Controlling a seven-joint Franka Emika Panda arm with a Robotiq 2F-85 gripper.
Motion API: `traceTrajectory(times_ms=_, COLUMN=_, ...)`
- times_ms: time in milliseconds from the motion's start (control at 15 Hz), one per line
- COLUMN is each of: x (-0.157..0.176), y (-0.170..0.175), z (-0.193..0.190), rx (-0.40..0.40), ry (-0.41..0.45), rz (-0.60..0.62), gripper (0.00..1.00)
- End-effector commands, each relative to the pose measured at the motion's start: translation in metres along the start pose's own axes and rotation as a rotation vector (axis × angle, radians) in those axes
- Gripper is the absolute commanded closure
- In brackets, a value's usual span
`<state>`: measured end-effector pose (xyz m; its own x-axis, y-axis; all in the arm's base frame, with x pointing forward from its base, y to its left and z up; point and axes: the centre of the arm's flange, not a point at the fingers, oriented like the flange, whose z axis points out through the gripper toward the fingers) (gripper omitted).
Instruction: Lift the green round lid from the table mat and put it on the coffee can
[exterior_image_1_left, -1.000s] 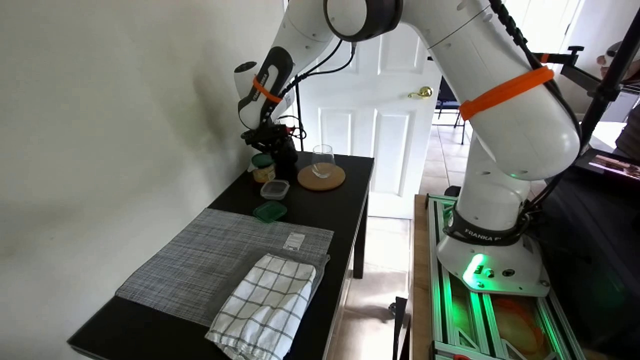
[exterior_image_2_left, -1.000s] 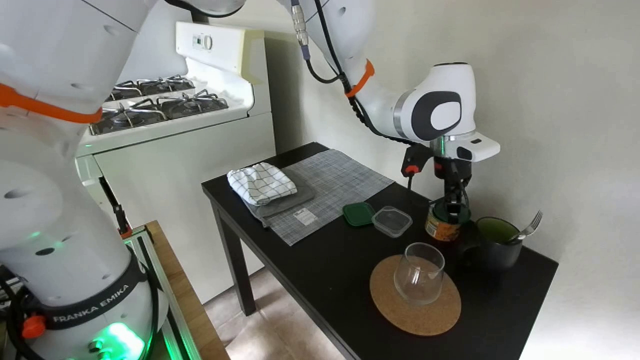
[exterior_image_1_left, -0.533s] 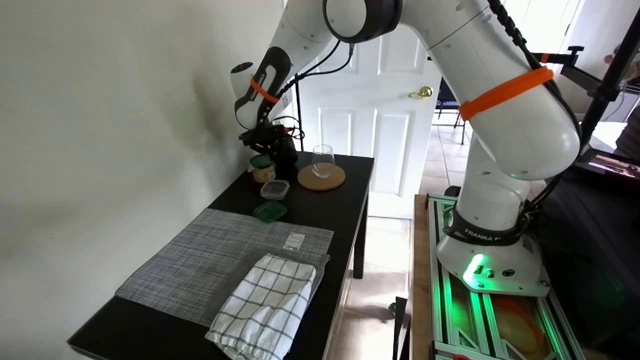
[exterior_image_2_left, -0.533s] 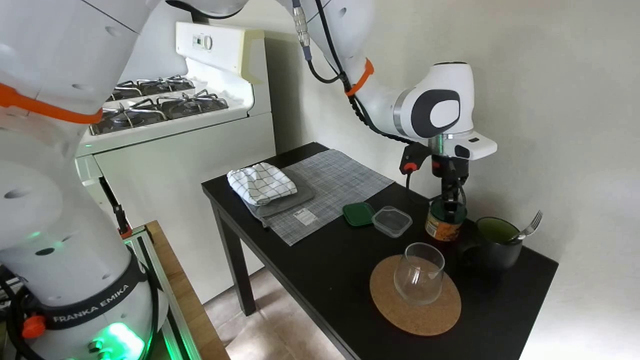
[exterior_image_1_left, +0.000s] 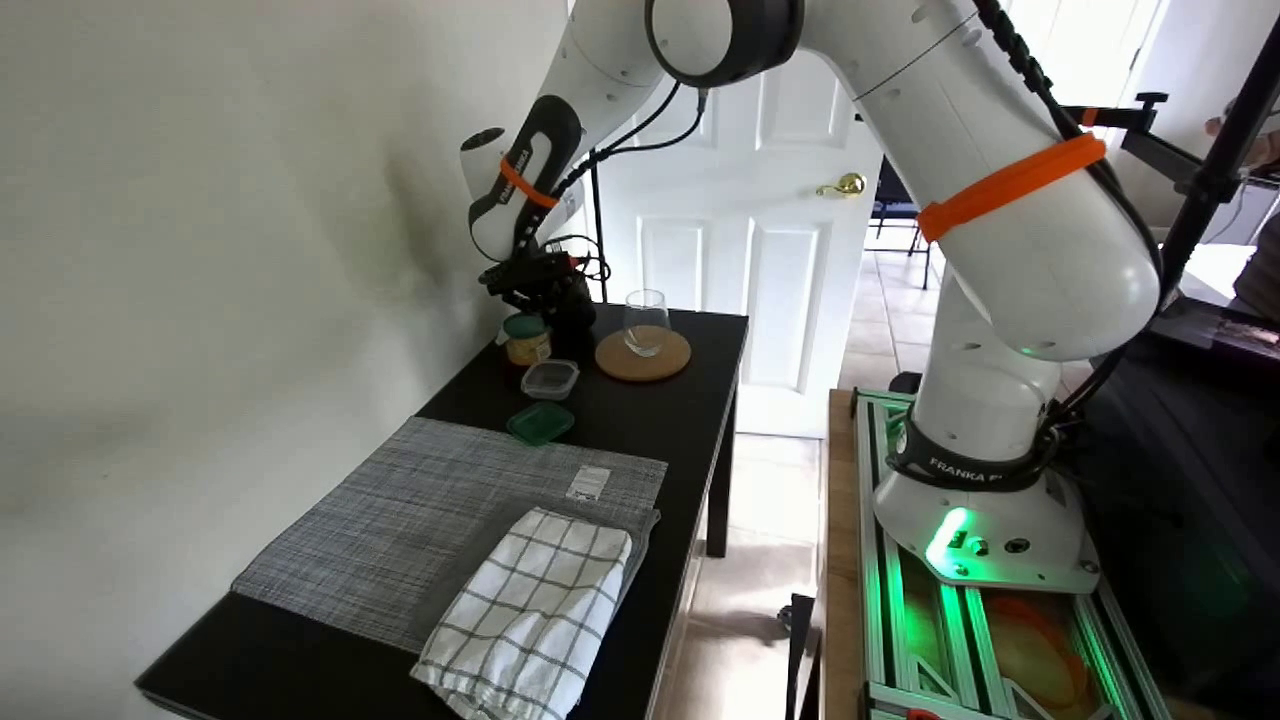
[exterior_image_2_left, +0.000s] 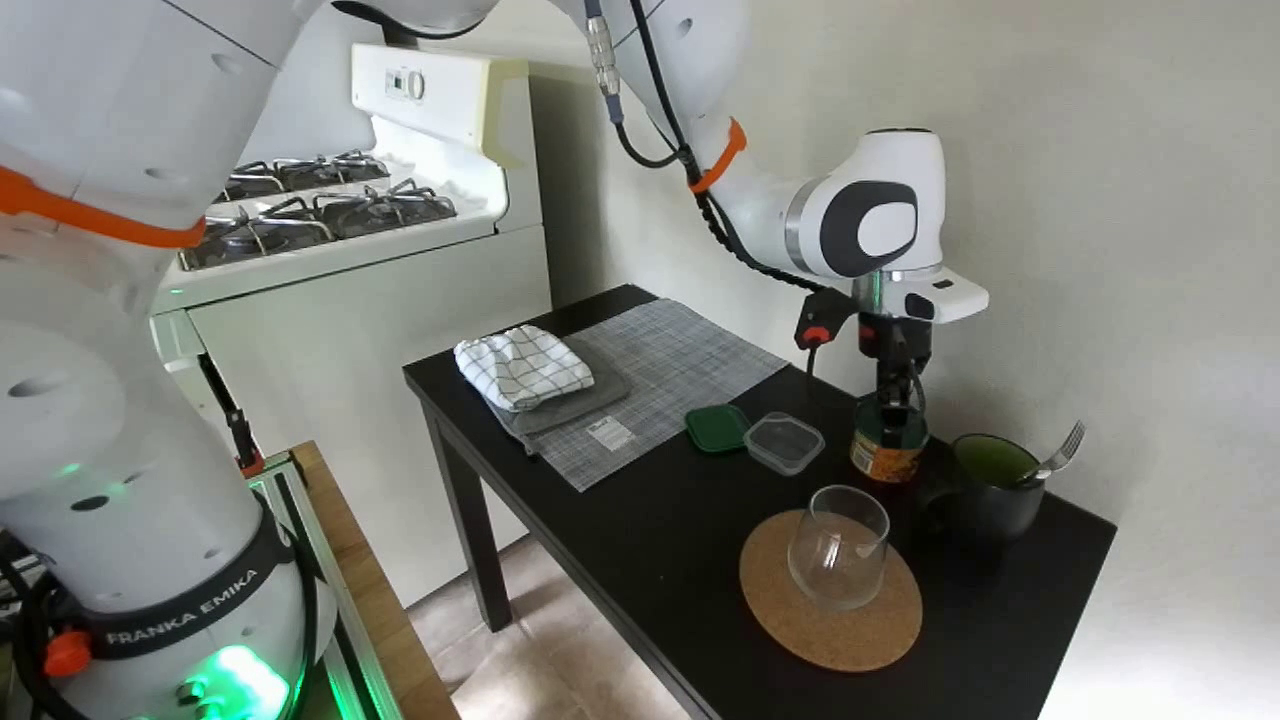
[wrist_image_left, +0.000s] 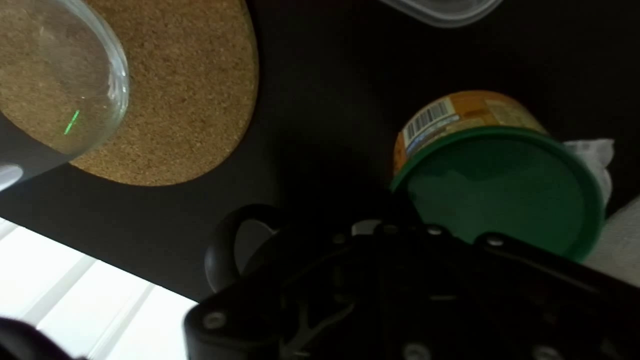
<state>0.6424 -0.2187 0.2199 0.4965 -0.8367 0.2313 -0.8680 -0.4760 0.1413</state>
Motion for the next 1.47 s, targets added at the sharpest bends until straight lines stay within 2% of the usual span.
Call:
traceTrajectory(times_ms=0, x=-0.0007, y=-0.0038, z=0.0043, rx=-0.001, ry=-0.021, rz=0.026, gripper=1.0)
traceTrajectory(times_ms=1267, x=0.0054, y=-0.0081, z=0.0011, rx=0.015, ry=0.003, rz=0.044, gripper=1.0)
traceTrajectory(times_ms=1333, x=0.0051, y=-0.0084, z=0.0014, rx=0.012, ry=0.001, rz=0.042, gripper=0.93)
traceTrajectory(times_ms=1400, x=0.005, y=-0.0086, z=0.0018, rx=0.01, ry=0.0, rz=0.041, gripper=0.71)
